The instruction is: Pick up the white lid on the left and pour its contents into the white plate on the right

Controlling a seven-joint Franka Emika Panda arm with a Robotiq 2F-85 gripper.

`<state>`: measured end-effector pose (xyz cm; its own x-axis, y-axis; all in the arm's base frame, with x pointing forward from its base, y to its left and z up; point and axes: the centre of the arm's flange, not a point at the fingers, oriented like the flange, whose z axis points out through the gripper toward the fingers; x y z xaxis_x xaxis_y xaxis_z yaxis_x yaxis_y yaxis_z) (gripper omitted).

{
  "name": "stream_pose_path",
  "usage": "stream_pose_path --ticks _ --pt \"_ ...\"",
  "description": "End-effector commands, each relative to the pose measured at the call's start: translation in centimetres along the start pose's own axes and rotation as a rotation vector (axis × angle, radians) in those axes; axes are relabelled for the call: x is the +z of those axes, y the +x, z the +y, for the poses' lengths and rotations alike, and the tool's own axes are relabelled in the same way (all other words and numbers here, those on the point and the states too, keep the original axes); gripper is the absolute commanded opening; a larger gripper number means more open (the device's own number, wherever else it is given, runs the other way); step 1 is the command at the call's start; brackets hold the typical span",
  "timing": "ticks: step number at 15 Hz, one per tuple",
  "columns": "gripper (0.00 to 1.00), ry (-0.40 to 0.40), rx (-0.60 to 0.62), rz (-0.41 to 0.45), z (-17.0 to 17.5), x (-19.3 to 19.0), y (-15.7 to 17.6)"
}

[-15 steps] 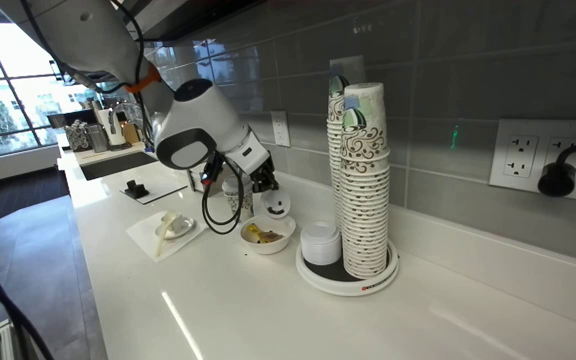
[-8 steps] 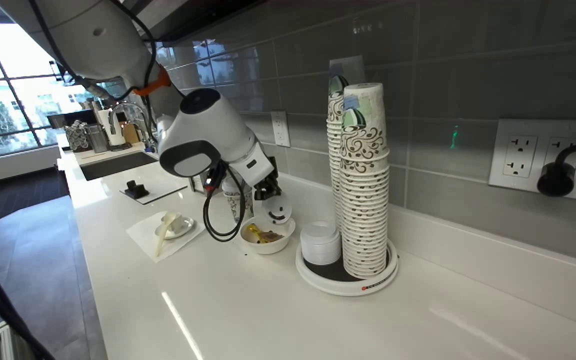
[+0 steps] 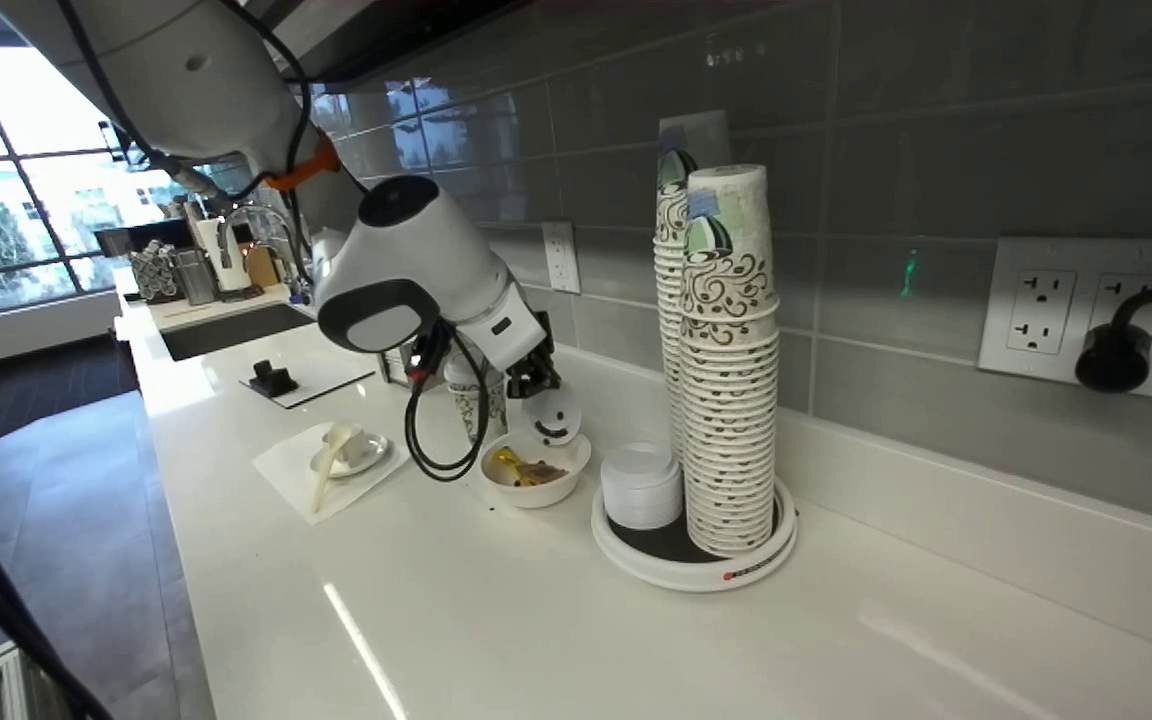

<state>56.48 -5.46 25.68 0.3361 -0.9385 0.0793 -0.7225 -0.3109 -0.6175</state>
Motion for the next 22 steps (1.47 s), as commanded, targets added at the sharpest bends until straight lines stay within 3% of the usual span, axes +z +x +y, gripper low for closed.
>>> stream_pose_path --ticks 1,9,15,19,22 --pt "0.01 0.011 0.032 0.004 0.7 -0.6 1.3" --pt "0.01 0.050 0.150 -0.053 2.4 -4.4 4.1" --pt "0.01 0.099 0.207 -0.191 3.7 -5.4 3.9" --pt "0.01 0.176 0.217 -0.283 4.3 -5.2 3.7" --pt "0.01 0.234 0.238 -0.305 4.7 -4.9 4.4"
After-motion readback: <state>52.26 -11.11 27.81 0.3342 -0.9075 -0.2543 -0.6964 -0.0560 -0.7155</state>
